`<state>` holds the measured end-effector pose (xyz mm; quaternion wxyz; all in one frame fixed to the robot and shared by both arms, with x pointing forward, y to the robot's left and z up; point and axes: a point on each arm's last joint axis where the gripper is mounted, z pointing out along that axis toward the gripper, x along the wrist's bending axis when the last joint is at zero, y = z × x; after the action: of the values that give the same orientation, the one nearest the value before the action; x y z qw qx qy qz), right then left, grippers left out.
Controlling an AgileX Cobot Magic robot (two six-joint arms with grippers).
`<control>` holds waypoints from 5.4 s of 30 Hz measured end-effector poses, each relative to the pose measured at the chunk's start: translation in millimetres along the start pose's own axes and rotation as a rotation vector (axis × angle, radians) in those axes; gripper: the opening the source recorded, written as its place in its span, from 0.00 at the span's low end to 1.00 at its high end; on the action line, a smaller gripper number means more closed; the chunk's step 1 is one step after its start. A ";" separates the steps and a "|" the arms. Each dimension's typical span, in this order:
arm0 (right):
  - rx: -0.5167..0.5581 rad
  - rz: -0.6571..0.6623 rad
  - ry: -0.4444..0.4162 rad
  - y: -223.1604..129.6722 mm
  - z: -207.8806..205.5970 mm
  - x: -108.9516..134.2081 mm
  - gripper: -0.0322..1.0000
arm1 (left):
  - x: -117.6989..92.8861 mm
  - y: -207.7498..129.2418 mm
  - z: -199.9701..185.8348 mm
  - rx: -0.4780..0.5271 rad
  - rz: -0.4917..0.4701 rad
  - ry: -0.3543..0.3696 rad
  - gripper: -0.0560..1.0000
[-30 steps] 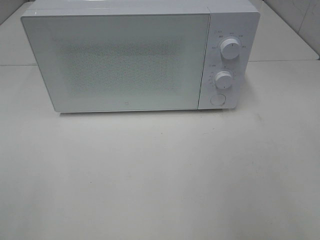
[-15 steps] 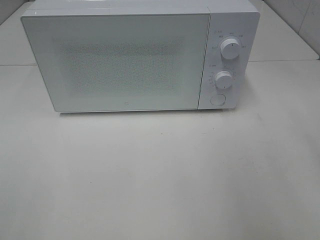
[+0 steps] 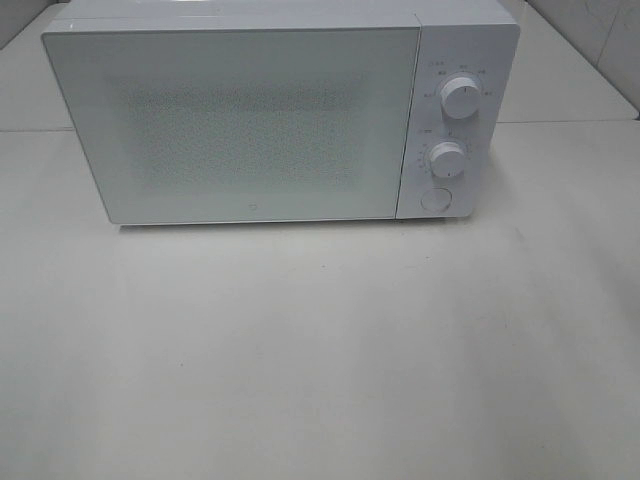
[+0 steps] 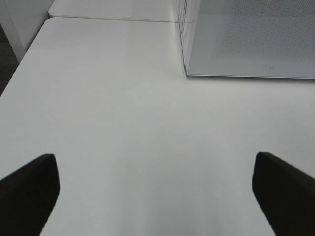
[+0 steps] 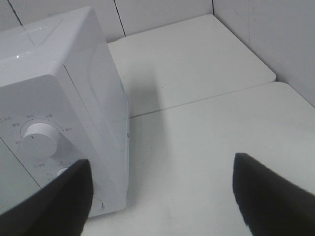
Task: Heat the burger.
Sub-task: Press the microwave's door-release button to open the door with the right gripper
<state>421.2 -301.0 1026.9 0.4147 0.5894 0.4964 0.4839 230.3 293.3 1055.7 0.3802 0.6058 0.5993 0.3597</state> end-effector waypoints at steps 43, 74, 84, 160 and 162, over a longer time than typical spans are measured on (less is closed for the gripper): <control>0.338 1.217 0.111 -111.5 62.1 71.0 0.04 | 0.0 0.0 0.0 0.000 0.000 0.000 0.99; 0.351 1.475 0.015 -121.8 104.3 84.8 0.04 | 0.0 0.0 0.0 0.000 0.000 0.000 0.99; 0.366 1.470 -0.008 -130.7 123.0 90.9 0.04 | 0.0 0.0 0.0 0.000 0.000 0.000 0.99; 0.224 1.378 -0.042 -151.2 188.2 91.3 0.04 | 0.0 0.0 0.0 0.000 0.000 0.000 0.99; 0.228 1.374 -0.057 -151.2 190.7 91.8 0.04 | 0.0 0.0 0.0 0.000 0.000 0.000 0.99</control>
<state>584.3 -187.4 859.1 -0.0371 0.8222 0.0475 0.5660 230.3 293.3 1055.7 0.3802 0.6058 0.5993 0.3597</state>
